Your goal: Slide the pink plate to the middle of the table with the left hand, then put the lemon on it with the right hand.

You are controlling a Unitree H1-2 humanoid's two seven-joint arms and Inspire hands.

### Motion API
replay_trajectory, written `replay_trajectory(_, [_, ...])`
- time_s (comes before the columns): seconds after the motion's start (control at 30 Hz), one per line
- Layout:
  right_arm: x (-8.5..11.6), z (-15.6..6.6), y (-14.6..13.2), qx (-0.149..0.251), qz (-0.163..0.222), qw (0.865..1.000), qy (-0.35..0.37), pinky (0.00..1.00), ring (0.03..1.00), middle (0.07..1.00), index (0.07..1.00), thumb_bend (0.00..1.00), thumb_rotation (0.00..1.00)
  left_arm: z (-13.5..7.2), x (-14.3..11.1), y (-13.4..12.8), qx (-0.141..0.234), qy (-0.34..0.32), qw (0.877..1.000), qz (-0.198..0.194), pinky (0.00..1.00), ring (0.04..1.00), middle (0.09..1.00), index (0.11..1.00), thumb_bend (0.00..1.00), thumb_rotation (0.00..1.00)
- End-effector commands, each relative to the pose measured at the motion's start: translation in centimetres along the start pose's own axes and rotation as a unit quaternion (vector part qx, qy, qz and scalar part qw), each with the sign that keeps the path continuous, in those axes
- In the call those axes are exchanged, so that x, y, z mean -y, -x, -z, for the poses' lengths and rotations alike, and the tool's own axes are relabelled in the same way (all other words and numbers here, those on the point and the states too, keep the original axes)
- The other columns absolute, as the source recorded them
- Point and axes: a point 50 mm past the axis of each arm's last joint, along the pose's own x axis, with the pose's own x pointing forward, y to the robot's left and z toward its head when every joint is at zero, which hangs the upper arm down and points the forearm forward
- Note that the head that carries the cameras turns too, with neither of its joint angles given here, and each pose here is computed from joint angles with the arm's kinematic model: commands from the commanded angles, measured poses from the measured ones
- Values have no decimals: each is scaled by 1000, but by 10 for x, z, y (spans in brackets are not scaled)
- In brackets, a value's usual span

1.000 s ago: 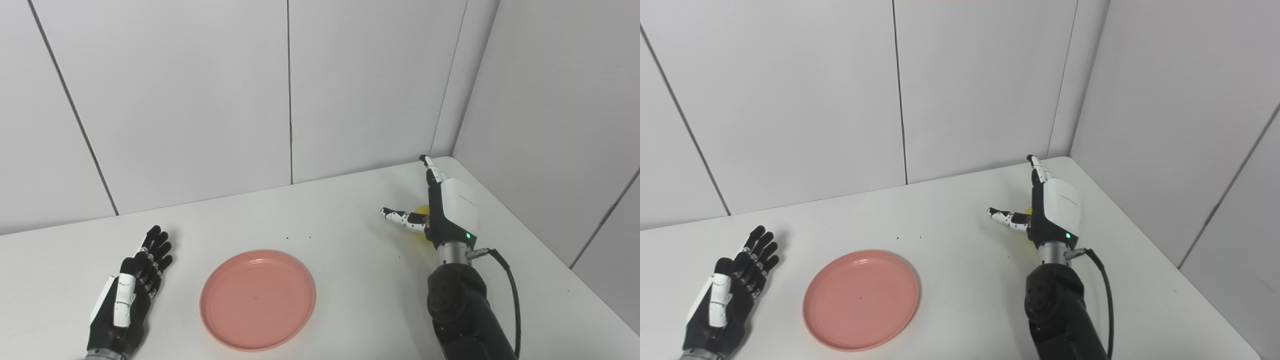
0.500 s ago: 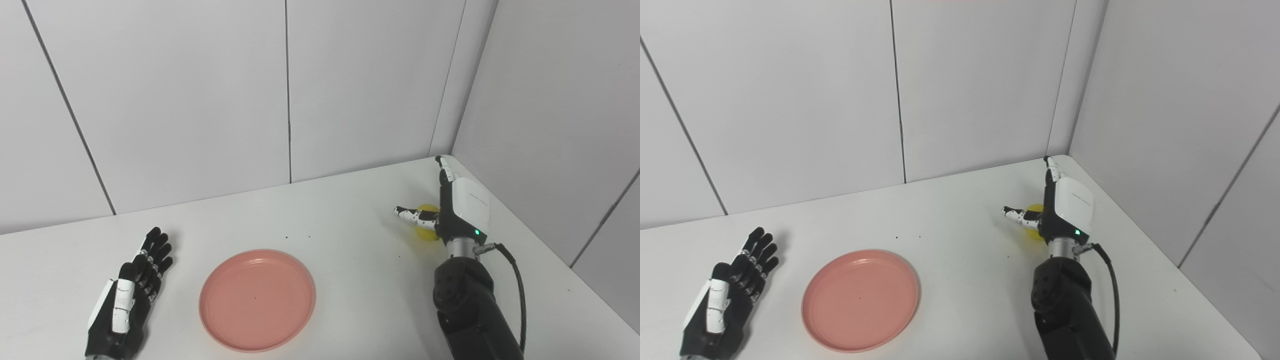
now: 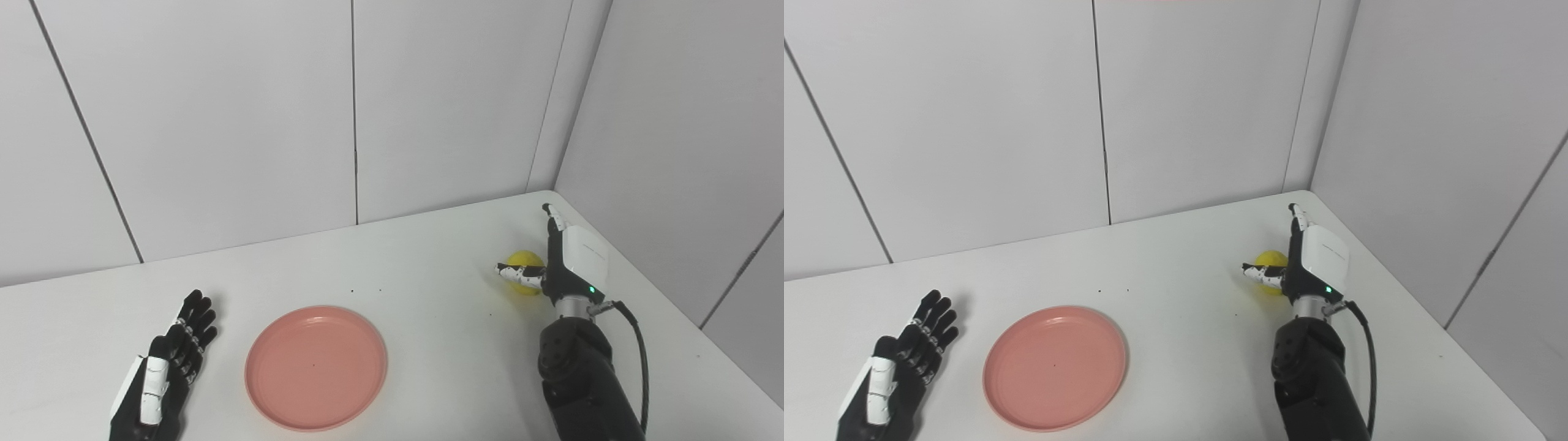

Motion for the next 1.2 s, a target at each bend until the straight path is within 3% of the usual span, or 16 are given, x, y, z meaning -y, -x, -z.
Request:
replay_trajectory(0.0, [14, -12, -11, 14, 22, 1000, 0, 811, 850, 868, 883, 806, 257, 20, 10, 18, -31, 30, 999, -10, 1000, 1000, 1000, 1000, 787, 1000])
replay_trajectory(0.37, [2, -8, -16, 6, -22, 1000, 8, 768, 807, 812, 825, 827, 218, 19, 12, 19, -29, 31, 999, -11, 1000, 1000, 1000, 1000, 782, 1000])
replay_trajectory(0.5, [-1, -8, -16, 1, -34, 999, 5, 722, 749, 749, 751, 833, 183, 18, 12, 19, -28, 30, 999, -11, 1000, 1000, 1000, 1000, 780, 1000])
replay_trajectory(0.67, [-4, -8, -15, -4, -34, 999, -2, 660, 698, 724, 739, 821, 145, 17, 13, 19, -29, 31, 999, -12, 1000, 1000, 1000, 1000, 779, 1000])
replay_trajectory(0.8, [-3, -8, -14, 1, -18, 1000, -17, 457, 560, 626, 713, 754, 22, 16, 13, 19, -29, 31, 999, -12, 1000, 1000, 1000, 1000, 789, 1000])
replay_trajectory(0.83, [-3, -9, -13, 3, -14, 1000, -22, 370, 478, 542, 699, 640, 9, 16, 13, 19, -29, 32, 999, -12, 1000, 1000, 1000, 1000, 788, 1000])
replay_trajectory(0.9, [-3, -9, -12, 5, -2, 999, -34, 286, 386, 491, 675, 572, 1, 16, 13, 18, -28, 33, 999, -11, 1000, 1000, 1000, 1000, 786, 1000])
replay_trajectory(1.0, [-3, -9, -11, 5, 14, 999, -51, 271, 399, 516, 647, 534, 0, 16, 14, 18, -27, 32, 999, -11, 1000, 1000, 1000, 1000, 784, 1000])
replay_trajectory(1.07, [-3, -8, -11, 6, 22, 998, -59, 253, 403, 520, 532, 518, 0, 15, 14, 18, -27, 32, 999, -10, 1000, 1000, 1000, 1000, 783, 1000])
replay_trajectory(1.17, [-3, -8, -10, 9, 27, 998, -56, 246, 364, 480, 552, 504, 0, 14, 14, 17, -27, 30, 999, -9, 1000, 1000, 1000, 1000, 793, 1000])
